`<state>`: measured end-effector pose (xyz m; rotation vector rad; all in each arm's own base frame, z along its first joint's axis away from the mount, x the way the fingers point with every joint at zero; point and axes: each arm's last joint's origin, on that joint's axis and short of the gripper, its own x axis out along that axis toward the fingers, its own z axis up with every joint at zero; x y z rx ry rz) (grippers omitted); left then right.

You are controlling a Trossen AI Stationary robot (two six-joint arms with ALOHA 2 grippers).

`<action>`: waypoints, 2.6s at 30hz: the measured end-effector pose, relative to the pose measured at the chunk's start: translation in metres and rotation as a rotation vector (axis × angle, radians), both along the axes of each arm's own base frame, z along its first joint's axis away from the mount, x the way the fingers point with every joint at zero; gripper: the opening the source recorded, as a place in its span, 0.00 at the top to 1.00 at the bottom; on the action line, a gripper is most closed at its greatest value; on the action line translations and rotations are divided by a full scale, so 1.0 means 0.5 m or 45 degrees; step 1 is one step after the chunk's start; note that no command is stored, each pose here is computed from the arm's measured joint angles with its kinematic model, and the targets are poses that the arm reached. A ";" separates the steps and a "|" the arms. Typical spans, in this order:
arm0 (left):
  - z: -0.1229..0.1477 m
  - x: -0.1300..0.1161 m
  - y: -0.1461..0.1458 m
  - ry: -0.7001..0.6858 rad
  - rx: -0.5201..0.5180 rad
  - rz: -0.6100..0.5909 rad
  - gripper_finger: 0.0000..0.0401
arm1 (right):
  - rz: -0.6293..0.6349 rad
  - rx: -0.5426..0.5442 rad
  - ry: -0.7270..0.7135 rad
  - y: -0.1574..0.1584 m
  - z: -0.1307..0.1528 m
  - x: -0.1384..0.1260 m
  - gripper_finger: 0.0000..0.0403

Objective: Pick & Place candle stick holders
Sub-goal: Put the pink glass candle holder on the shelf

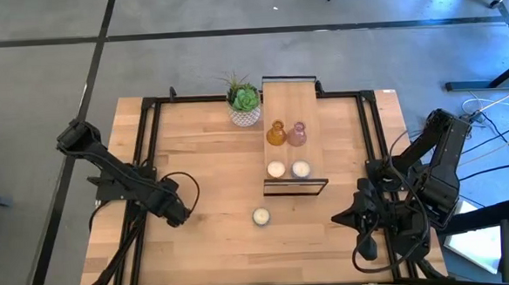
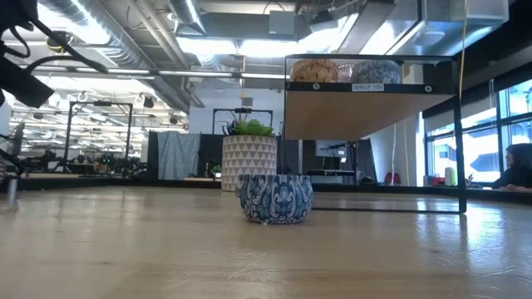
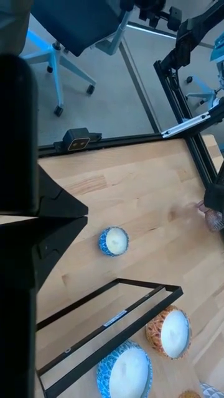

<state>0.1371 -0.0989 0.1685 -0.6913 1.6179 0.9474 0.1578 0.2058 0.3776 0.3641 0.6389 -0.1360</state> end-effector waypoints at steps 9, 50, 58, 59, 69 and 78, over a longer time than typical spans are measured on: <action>-0.011 0.000 0.001 -0.036 0.003 0.016 0.99 | 0.000 0.000 0.001 0.000 0.000 0.000 1.00; -0.014 0.012 -0.005 -0.134 -0.008 0.009 1.00 | -0.012 0.019 0.001 0.000 0.000 0.000 1.00; -0.015 0.023 -0.008 -0.233 0.007 0.003 1.00 | -0.014 0.022 0.000 0.000 0.000 0.000 1.00; -0.015 0.023 -0.008 -0.234 0.010 0.003 0.99 | -0.014 0.022 0.000 0.000 0.000 0.000 1.00; -0.015 0.024 -0.008 -0.237 0.009 0.007 0.99 | -0.012 0.022 0.001 0.000 0.000 0.000 1.00; -0.015 0.025 -0.012 -0.238 -0.022 0.064 1.00 | 0.004 0.006 0.004 0.000 0.000 0.000 1.00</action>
